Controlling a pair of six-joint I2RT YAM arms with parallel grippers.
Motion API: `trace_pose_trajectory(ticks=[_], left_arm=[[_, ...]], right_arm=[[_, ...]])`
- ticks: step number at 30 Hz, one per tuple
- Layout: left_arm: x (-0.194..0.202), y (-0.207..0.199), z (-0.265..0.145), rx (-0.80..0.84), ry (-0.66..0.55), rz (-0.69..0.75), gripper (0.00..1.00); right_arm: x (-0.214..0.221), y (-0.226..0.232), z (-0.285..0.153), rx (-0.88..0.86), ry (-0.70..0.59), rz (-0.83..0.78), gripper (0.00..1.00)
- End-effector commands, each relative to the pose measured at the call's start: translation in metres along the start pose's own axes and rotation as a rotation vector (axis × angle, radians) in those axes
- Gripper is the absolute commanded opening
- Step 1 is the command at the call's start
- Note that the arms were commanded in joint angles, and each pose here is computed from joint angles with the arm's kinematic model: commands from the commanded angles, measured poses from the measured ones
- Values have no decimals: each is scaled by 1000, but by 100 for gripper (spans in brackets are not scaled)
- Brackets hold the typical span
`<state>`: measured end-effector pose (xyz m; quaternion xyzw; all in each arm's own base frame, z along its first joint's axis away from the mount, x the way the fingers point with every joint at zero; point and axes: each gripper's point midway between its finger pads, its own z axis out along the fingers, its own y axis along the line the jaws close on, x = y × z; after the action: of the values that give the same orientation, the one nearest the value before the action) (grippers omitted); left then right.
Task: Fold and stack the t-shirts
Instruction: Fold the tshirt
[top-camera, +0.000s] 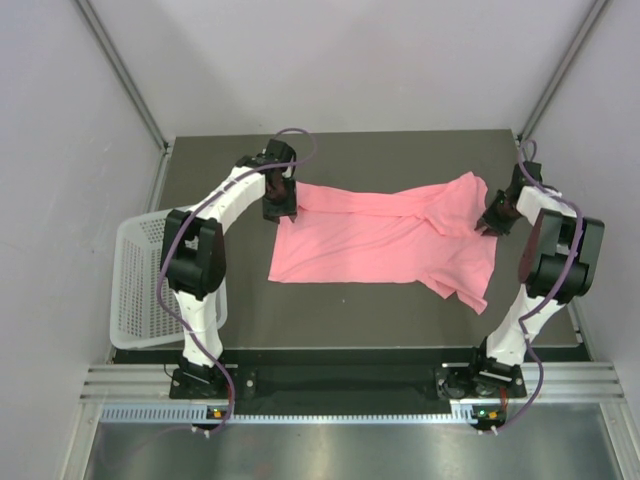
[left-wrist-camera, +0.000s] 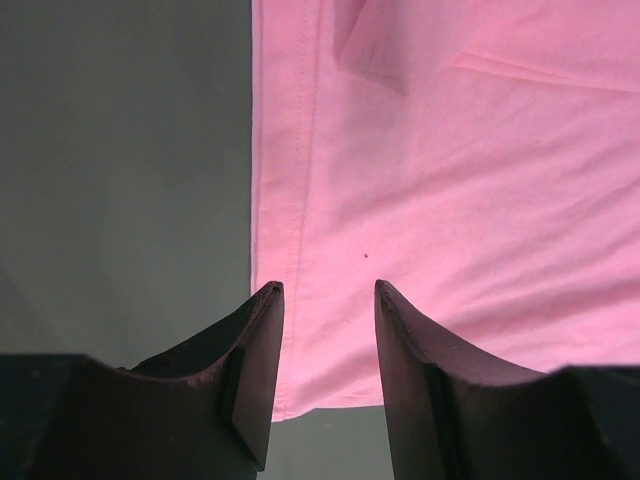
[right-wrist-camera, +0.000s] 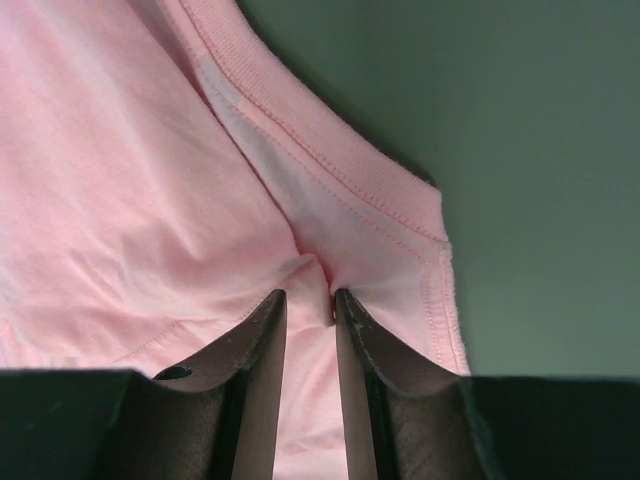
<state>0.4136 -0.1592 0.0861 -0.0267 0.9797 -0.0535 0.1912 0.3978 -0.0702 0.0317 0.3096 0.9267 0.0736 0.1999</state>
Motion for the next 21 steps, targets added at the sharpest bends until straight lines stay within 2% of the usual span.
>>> trace_pose_trajectory(ticks=[1,4,8,10,21], left_arm=[[-6,-3,-16,32,-36,-8,46],[-7,-3,-18,33,-40,-10,46],[-6,-3,-16,29,-37,-7,47],[-7,-3,-17,30,-38,-5,47],[-3,-1,-18,30,-33,-5,47]], right_arm=[[-13,14,-10,-18,-30,-26,27],[-9,19,-10,-27,-20,-25,25],[-7,18,-6,-23,-12,-23,14],[-9,18,-5,-16,-13,-25,12],[-25,15,-31,16,-78,-87,23]])
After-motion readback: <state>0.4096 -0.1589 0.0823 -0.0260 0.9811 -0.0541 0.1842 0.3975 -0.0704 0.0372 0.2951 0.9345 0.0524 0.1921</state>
